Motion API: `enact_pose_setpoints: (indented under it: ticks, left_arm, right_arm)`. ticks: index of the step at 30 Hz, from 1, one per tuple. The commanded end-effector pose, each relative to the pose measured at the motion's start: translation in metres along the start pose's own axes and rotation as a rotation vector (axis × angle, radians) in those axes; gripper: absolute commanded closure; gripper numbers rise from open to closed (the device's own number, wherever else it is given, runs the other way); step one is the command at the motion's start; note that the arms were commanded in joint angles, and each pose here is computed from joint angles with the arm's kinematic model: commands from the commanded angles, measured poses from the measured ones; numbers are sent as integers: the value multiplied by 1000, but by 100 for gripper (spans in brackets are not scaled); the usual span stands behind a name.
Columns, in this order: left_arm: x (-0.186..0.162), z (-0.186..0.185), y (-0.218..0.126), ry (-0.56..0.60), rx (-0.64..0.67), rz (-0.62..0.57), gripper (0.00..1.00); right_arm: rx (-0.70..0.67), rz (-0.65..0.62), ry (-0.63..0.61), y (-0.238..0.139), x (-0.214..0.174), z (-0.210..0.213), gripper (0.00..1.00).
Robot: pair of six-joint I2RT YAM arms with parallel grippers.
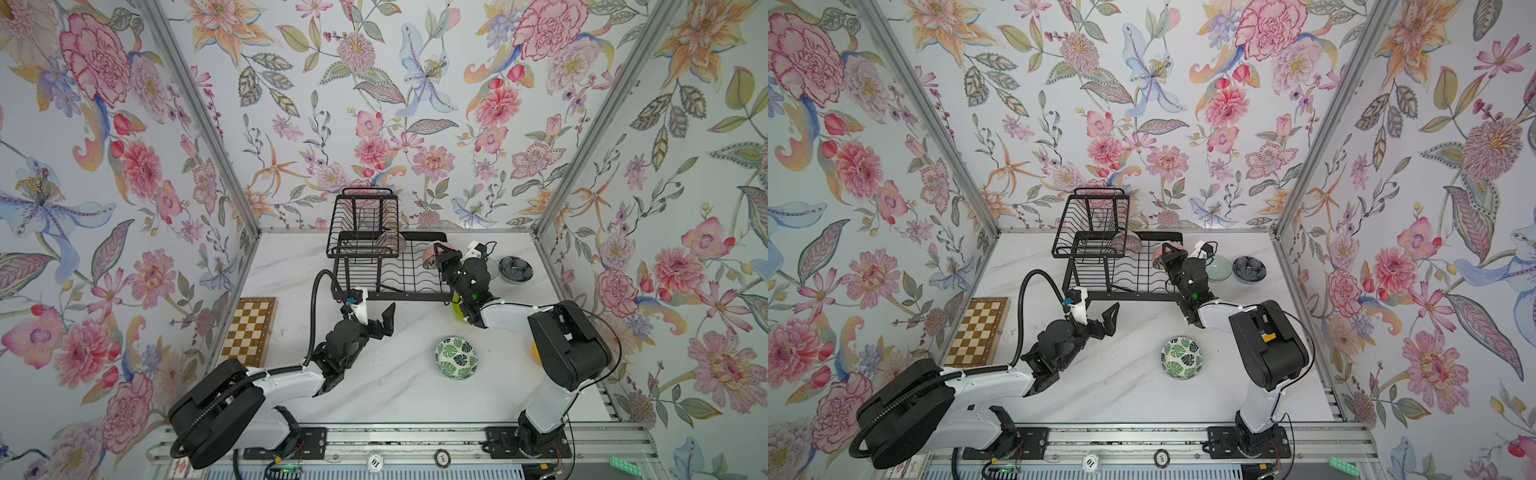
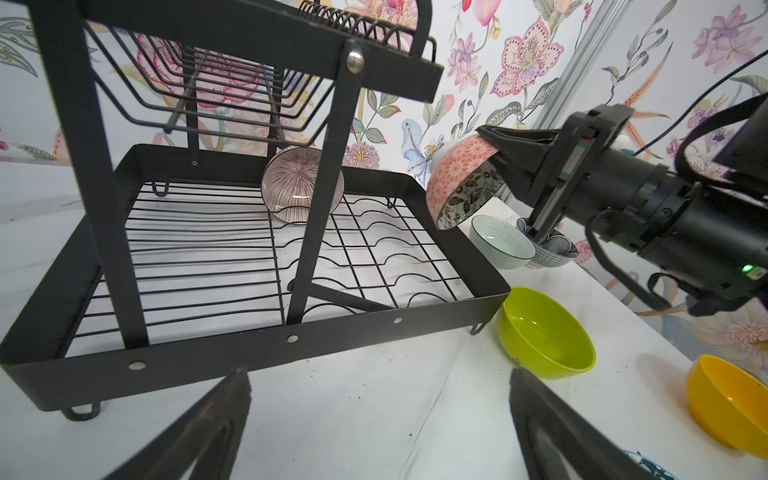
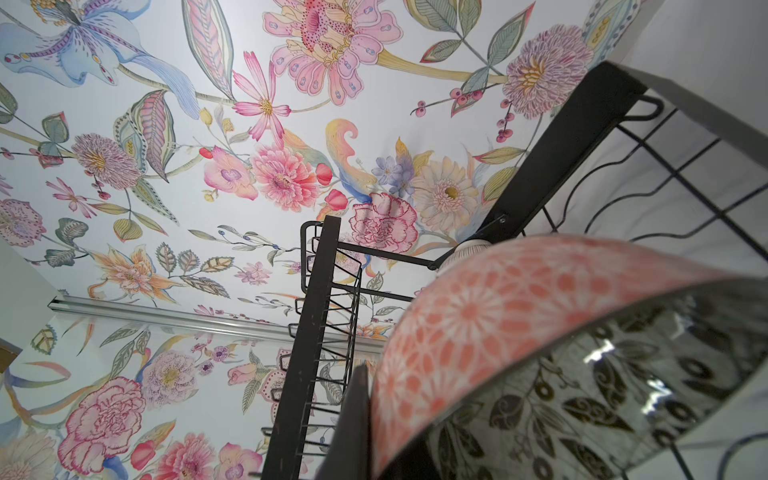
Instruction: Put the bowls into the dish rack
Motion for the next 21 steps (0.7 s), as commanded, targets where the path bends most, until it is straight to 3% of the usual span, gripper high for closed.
enact_pose_setpoints:
  ticks: [1,21]
  left_arm:
    - [0,1,1,-37,-12,-44,1]
    - [-22,1,21,15,44,38,1]
  right_arm:
    - [154,-2,42,13,-9,29,100]
    - [208,-19,303,81,-32,-16,100]
Point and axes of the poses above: each gripper's point midway between its finger pads, its own y axis out along the fingers, its own z axis along the line the jaws close on, x = y × z, the point moved 7 cm from there along -y, back along the fingers, and after that the axes turned 15 degrees about y, right-handed, at the moved point
